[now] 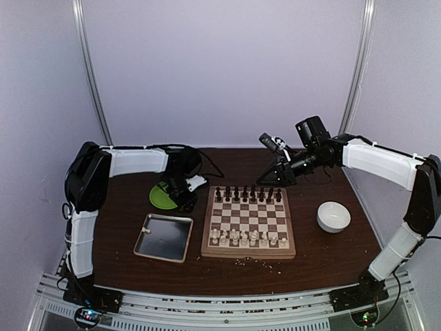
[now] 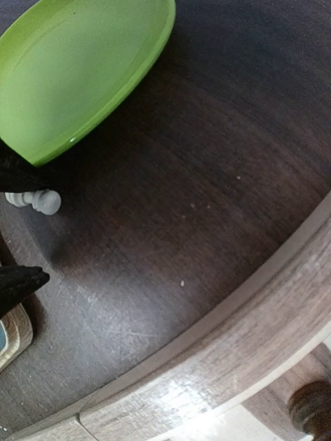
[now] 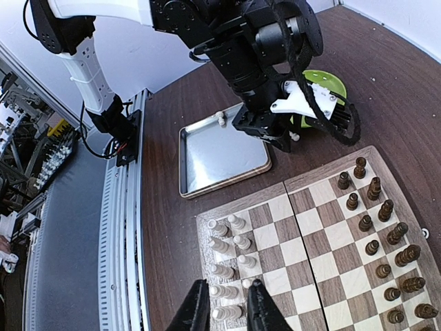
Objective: Set up the chess pieces on the board
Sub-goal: Pick up the pawn from the center of the board.
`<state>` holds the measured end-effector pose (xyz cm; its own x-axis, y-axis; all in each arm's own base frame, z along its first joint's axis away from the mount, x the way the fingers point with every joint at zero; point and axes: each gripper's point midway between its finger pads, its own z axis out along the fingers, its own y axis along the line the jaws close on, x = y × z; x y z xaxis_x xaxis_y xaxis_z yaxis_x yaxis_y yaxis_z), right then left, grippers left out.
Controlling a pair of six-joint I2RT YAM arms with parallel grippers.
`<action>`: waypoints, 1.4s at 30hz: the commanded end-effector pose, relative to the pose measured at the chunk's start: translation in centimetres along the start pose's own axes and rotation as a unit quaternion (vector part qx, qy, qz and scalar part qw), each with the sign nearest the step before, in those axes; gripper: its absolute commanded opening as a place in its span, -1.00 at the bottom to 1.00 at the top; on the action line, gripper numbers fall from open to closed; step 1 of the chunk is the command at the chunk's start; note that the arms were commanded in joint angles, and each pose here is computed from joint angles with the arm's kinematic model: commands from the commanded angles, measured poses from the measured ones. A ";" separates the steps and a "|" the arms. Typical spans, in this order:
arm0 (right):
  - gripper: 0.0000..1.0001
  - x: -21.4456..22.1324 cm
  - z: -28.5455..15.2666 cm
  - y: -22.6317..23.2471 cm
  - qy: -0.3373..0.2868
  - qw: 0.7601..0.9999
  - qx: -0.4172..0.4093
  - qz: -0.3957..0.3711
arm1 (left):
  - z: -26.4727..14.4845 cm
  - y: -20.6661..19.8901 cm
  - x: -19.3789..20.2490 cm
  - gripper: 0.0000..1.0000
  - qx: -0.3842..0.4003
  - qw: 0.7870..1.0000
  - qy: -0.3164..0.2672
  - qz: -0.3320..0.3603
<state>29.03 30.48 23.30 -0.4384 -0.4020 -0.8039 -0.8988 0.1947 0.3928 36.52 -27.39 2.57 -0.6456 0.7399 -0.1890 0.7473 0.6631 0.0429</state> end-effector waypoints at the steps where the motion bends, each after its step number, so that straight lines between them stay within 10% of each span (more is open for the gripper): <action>1: -0.61 0.1 -0.2 -0.1 -0.001 1.000 -0.006 0.009 | 0.3 0.1 1.4 -0.23 -0.010 1.000 0.022 0.002; 42: -0.61 0.5 -0.1 -0.4 0.003 1.000 -0.010 0.015 | -0.5 0.9 1.5 -0.18 -0.039 0.998 0.002 0.057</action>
<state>29.21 30.34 23.03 -0.4494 -0.4002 -0.7987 -0.8933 0.1942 0.4053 34.76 -24.24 1.90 -0.5940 0.7969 -0.1103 0.7872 0.6040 0.1244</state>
